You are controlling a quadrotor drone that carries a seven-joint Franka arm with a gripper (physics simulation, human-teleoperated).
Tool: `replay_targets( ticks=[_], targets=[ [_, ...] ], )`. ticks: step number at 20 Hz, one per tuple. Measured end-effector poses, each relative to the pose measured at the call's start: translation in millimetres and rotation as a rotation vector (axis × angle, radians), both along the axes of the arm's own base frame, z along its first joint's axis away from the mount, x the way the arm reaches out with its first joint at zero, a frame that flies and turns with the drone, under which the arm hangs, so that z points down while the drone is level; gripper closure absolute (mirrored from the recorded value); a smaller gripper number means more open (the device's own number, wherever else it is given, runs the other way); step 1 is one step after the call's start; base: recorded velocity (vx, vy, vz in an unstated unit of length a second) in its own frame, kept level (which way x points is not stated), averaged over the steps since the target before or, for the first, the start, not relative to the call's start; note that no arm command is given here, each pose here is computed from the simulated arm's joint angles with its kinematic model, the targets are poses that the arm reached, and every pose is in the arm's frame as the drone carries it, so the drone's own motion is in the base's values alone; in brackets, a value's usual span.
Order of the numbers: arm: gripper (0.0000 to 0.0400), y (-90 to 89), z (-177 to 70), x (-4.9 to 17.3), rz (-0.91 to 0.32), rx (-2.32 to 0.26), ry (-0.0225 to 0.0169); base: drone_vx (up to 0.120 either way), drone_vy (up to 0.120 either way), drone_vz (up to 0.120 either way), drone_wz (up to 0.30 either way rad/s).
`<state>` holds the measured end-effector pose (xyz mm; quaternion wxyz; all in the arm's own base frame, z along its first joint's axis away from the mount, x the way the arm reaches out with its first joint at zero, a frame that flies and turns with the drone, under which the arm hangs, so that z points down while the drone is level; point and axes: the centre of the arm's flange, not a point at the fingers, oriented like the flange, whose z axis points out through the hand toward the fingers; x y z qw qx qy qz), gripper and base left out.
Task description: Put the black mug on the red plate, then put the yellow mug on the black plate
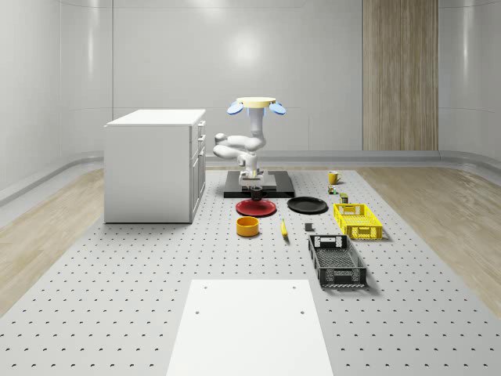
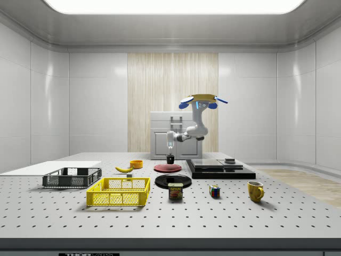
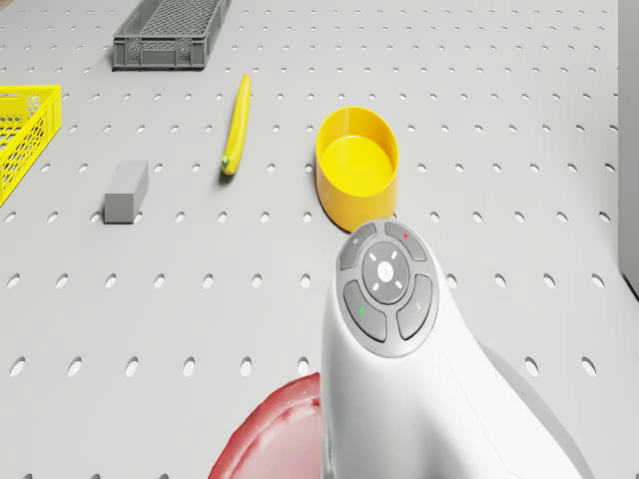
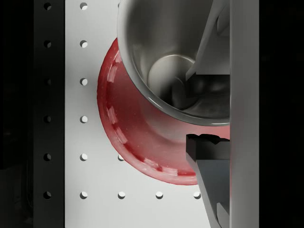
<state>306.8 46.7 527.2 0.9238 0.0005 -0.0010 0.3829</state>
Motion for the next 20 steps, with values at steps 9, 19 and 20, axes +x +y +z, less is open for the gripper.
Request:
replay_targets(
  ticks=[9,19,20],
  targets=[
    [0.0290,-3.3,25,0.0,0.000,0.000,-0.0001,0.000,0.000,0.000,0.000],
    [0.0031,-8.1,18,0.0,0.000,0.000,-0.0001,0.000,0.000,0.000,0.000],
    [0.0024,-8.2,14,0.0,0.000,0.000,0.0000,0.000,0.000,0.000,0.000]
  ],
)
